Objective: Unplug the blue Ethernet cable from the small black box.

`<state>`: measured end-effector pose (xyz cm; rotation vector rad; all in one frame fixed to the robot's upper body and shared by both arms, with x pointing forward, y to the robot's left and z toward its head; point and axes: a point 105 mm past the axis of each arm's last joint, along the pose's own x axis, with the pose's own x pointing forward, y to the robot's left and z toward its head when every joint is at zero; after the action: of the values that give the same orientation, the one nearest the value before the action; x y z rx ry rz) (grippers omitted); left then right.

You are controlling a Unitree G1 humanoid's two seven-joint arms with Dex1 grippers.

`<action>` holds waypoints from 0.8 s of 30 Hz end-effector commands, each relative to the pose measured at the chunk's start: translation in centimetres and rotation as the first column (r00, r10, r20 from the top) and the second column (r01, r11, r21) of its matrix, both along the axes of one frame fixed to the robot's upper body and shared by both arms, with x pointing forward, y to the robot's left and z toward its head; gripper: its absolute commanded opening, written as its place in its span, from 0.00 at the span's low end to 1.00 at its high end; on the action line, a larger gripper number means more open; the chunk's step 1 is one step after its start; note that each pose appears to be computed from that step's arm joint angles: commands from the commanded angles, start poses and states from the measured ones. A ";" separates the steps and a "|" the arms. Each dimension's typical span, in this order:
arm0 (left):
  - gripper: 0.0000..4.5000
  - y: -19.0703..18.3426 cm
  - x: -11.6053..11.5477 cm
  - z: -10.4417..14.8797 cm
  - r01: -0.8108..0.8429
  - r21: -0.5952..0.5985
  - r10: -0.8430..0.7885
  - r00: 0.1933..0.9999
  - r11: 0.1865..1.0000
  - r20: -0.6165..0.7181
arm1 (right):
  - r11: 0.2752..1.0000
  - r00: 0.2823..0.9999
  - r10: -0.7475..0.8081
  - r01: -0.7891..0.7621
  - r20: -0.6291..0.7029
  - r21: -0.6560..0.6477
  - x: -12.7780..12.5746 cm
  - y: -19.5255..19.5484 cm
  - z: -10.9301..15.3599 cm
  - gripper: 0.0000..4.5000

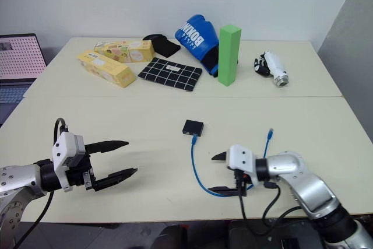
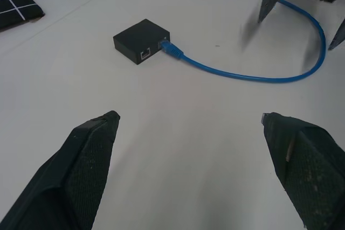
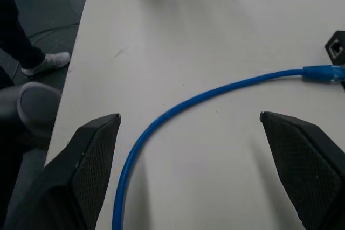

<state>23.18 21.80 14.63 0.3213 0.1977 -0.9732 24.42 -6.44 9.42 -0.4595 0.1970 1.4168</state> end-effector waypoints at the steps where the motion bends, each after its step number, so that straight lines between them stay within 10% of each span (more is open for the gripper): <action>1: 1.00 -0.4 -0.2 1.0 0.037 0.026 -0.038 0.999 0.999 0.034 | 0.999 0.999 -0.047 0.047 0.001 -0.028 0.5 0.6 -1.1 0.97; 7: 1.00 -0.8 -0.3 1.2 0.070 0.031 -0.071 0.997 0.997 0.030 | 0.998 0.999 -0.036 0.035 -0.021 -0.061 -0.9 0.8 -1.9 0.88; 24: 1.00 0.2 -3.6 -0.9 0.233 0.091 -0.219 0.966 0.968 -0.139 | 0.966 0.994 -0.080 0.095 0.074 -0.240 0.5 -0.1 -3.2 0.01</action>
<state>19.71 21.43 13.38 0.3188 0.3387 -1.2104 23.71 -5.15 6.75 -0.6414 0.2901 1.3749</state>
